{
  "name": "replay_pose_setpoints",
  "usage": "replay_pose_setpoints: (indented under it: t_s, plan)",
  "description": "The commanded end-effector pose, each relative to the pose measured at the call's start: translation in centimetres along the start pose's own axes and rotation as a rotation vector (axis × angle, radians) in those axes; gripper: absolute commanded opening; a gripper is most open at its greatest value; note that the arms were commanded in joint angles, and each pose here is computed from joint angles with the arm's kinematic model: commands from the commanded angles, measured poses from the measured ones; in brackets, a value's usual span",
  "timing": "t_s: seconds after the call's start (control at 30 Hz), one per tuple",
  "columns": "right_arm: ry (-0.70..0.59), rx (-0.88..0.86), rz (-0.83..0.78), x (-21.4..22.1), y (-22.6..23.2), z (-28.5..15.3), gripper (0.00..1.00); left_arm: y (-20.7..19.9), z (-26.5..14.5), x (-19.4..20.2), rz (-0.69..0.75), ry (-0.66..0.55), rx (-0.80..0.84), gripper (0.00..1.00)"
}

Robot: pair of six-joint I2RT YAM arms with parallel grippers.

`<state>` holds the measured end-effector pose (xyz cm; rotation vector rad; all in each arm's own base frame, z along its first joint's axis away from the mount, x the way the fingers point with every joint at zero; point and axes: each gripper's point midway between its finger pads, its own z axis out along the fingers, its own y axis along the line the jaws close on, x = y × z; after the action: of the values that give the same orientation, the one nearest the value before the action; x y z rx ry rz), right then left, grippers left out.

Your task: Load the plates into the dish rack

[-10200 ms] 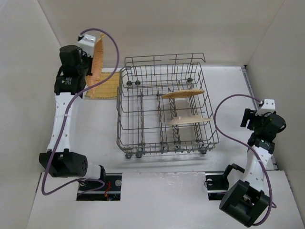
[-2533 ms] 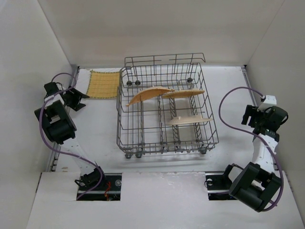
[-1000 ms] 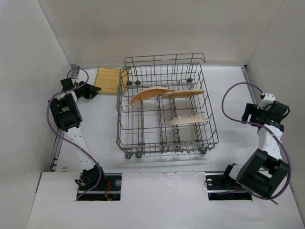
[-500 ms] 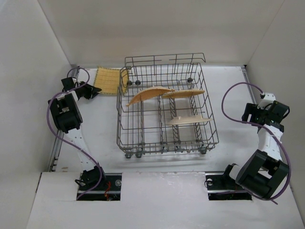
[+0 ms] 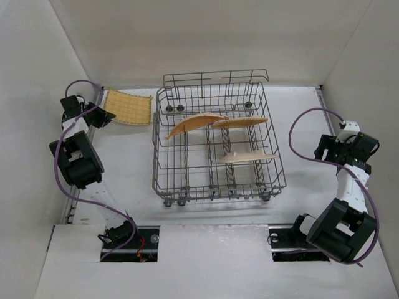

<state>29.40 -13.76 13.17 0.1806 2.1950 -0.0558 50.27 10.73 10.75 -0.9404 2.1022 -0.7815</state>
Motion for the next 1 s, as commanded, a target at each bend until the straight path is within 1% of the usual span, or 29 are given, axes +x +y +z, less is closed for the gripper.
replay_pose_setpoints:
  t_s: [0.0,0.17,0.43,0.53,0.7,0.83,0.97]
  plan:
    - [-0.083,-0.014,-0.031,-1.9,0.1,-0.4,0.83,-3.6,-4.2,-2.5,0.115,-0.102,0.048,0.00]
    - [-0.097,-0.024,-0.037,-2.0,0.2,-0.6,0.83,-4.7,-6.8,-3.5,0.166,-0.152,0.027,0.00]
    - [-0.130,-0.027,-0.055,-2.2,0.5,-1.1,0.84,-8.9,-11.3,-4.3,0.343,-0.263,0.023,0.00]
    - [-0.138,-0.028,-0.059,-2.3,0.6,-1.2,0.84,-9.9,-13.0,-4.8,0.384,-0.304,0.027,0.00]
    - [-0.145,-0.032,-0.060,-2.3,0.6,-1.3,0.84,-11.2,-17.0,-6.6,0.457,-0.414,-0.001,0.01]
    - [-0.147,-0.038,-0.060,-2.3,0.7,-1.3,0.84,-13.3,-20.0,-7.3,0.538,-0.501,-0.003,0.01]
    - [-0.150,-0.041,-0.065,-2.3,0.7,-1.4,0.84,-16.0,-22.6,-7.1,0.636,-0.574,0.002,0.02]
